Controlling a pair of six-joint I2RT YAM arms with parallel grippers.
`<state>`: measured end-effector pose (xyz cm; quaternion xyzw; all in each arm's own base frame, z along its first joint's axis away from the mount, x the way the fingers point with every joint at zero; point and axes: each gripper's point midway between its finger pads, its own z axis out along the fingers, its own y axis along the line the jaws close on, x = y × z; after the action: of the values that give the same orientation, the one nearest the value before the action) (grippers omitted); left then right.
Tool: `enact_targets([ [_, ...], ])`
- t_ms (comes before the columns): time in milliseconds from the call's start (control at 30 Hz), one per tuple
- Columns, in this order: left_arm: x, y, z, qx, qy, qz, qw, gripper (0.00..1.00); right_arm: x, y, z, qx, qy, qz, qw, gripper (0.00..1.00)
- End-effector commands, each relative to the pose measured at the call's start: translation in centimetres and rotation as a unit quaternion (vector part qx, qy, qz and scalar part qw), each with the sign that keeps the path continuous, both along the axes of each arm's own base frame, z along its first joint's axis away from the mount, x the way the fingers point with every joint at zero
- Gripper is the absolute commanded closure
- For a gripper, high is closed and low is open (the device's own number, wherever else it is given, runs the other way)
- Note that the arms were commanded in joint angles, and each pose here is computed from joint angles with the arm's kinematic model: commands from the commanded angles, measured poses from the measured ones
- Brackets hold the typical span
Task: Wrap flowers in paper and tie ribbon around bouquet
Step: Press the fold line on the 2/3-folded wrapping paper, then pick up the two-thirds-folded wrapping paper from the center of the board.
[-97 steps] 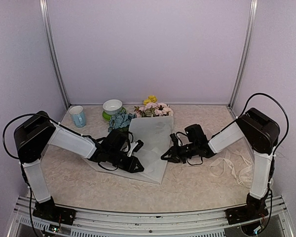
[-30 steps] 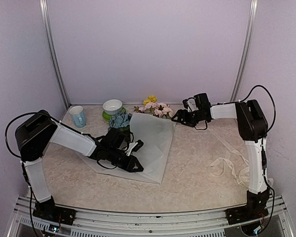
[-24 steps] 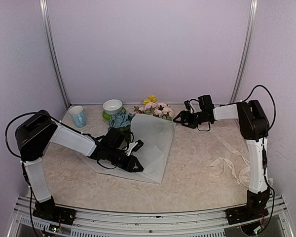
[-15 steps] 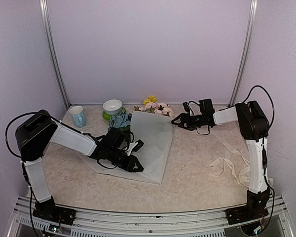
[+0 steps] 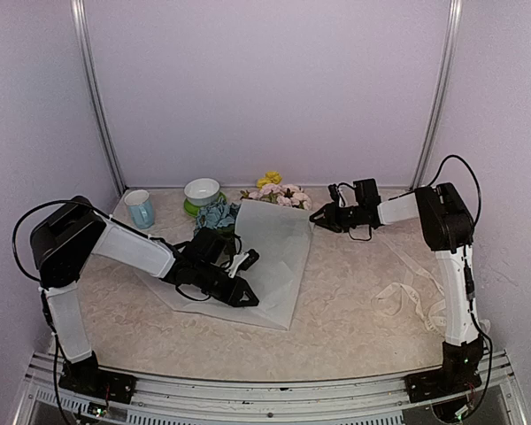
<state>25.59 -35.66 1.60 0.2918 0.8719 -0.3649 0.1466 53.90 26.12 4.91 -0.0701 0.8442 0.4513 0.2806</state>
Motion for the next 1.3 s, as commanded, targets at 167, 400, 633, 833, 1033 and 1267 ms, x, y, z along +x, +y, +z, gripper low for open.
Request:
enact_targets([
  [167,-2.7,6.0,-7.1,0.142,0.086,0.030,0.986,0.85,3.9,0.1,3.6,0.025,-0.058,-0.006,0.998,1.00],
  [400,-3.1,6.4,-7.8,0.146,0.094,0.030,0.984,0.85,5.1,-1.5,4.7,0.021,-0.065,-0.029,0.997,1.00],
  [633,-3.0,6.5,-7.9,0.148,0.095,0.032,0.984,0.85,5.6,-3.0,5.1,-0.019,-0.066,-0.050,0.996,0.97],
  [833,-2.0,6.0,-6.7,0.137,0.076,0.039,0.987,0.85,1.7,-4.6,5.4,-0.081,-0.025,-0.072,0.994,0.55],
  [1033,-1.8,5.8,-6.7,0.135,0.072,0.040,0.987,0.85,-11.8,-1.2,1.6,-0.082,0.089,-0.009,0.993,0.37],
  [1267,-1.4,5.3,-6.2,0.133,0.053,0.042,0.989,0.84,-23.2,5.7,-0.2,-0.051,0.154,0.073,0.984,0.22],
])
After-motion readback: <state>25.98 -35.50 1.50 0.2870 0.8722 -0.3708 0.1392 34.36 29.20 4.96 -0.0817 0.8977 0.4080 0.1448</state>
